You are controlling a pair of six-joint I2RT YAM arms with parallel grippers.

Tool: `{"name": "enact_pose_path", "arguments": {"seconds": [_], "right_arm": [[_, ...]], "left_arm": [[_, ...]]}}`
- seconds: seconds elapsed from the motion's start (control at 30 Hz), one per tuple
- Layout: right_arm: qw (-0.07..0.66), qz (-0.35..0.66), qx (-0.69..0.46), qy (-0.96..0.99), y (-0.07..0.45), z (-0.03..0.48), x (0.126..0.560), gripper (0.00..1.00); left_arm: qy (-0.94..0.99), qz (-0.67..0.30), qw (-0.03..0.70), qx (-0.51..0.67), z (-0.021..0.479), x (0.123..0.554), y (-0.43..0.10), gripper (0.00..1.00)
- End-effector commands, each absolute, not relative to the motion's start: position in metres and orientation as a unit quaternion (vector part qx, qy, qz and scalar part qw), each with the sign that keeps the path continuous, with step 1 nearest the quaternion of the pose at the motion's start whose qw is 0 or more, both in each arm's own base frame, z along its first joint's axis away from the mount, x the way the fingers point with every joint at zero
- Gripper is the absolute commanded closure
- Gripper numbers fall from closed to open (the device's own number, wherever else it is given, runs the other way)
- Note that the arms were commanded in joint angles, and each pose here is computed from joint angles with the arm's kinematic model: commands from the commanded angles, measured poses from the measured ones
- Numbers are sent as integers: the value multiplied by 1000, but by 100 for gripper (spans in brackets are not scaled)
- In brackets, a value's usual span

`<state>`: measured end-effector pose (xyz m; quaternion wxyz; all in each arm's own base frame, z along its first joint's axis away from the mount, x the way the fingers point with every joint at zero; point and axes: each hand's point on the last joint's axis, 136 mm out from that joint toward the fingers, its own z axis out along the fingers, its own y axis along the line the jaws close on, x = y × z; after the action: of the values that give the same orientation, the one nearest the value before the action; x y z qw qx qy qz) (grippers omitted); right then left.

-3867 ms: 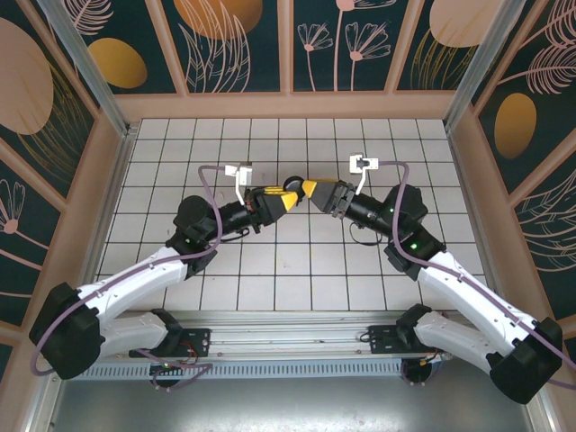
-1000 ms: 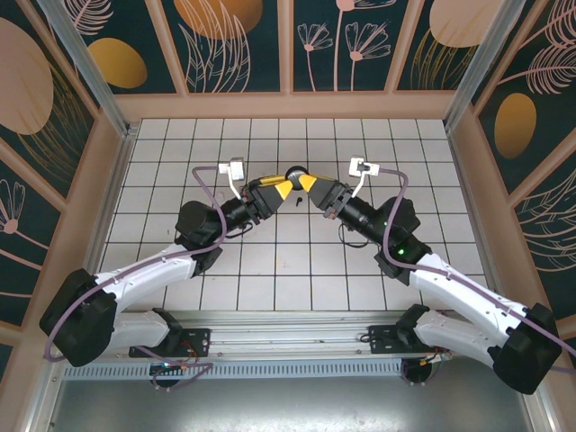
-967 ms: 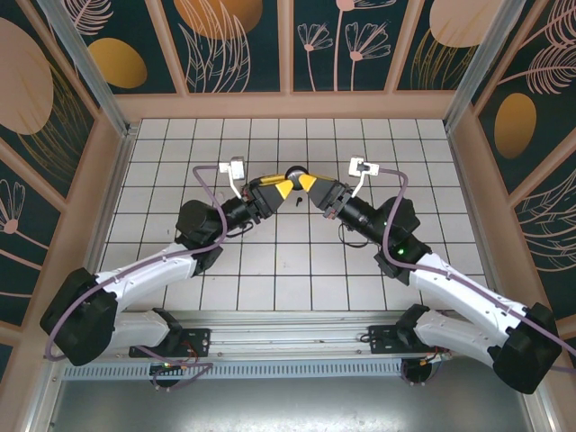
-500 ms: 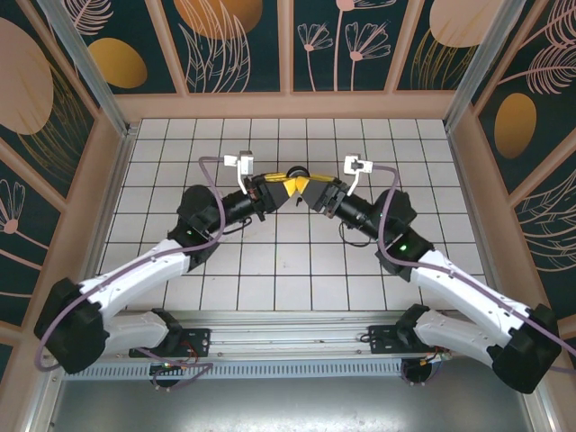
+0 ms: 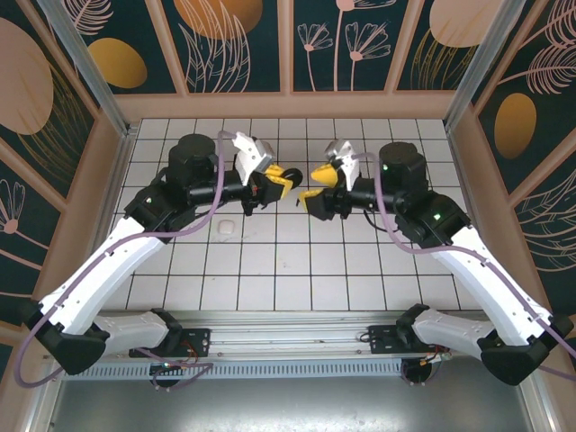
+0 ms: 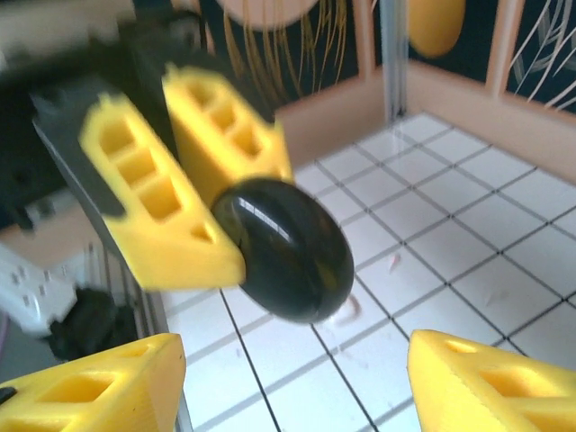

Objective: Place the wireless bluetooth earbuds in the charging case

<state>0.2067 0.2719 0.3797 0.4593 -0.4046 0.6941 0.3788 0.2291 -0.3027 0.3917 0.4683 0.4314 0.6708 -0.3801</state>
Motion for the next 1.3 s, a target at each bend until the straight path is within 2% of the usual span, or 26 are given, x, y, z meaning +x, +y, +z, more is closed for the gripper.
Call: {"name": "enact_pose_path", "arguments": {"seconds": [0.0, 0.2, 0.53, 0.63, 0.87, 1.0, 1.03, 1.13, 1.27], "right_arm": [[452, 356, -478, 663, 271, 363, 190, 34], [465, 338, -520, 632, 278, 364, 188, 35], [421, 377, -583, 584, 298, 362, 167, 45], [412, 393, -595, 567, 304, 365, 159, 50], [393, 417, -603, 555, 315, 361, 151, 69], [388, 444, -589, 553, 321, 365, 150, 88], [388, 450, -584, 553, 321, 366, 150, 91], [404, 469, -558, 553, 322, 372, 153, 96], [450, 513, -484, 548, 316, 382, 164, 97]], "left_arm": [[668, -362, 420, 497, 375, 206, -294, 100], [663, -354, 363, 551, 359, 193, -293, 100], [612, -365, 372, 594, 368, 176, -294, 100], [619, -368, 349, 599, 363, 172, -291, 100], [619, -372, 338, 603, 362, 166, -289, 100], [621, -364, 346, 602, 364, 167, -287, 100], [623, -361, 350, 599, 365, 169, -287, 98], [635, -341, 389, 574, 377, 181, -284, 69], [623, -326, 506, 500, 413, 200, -275, 35]]}}
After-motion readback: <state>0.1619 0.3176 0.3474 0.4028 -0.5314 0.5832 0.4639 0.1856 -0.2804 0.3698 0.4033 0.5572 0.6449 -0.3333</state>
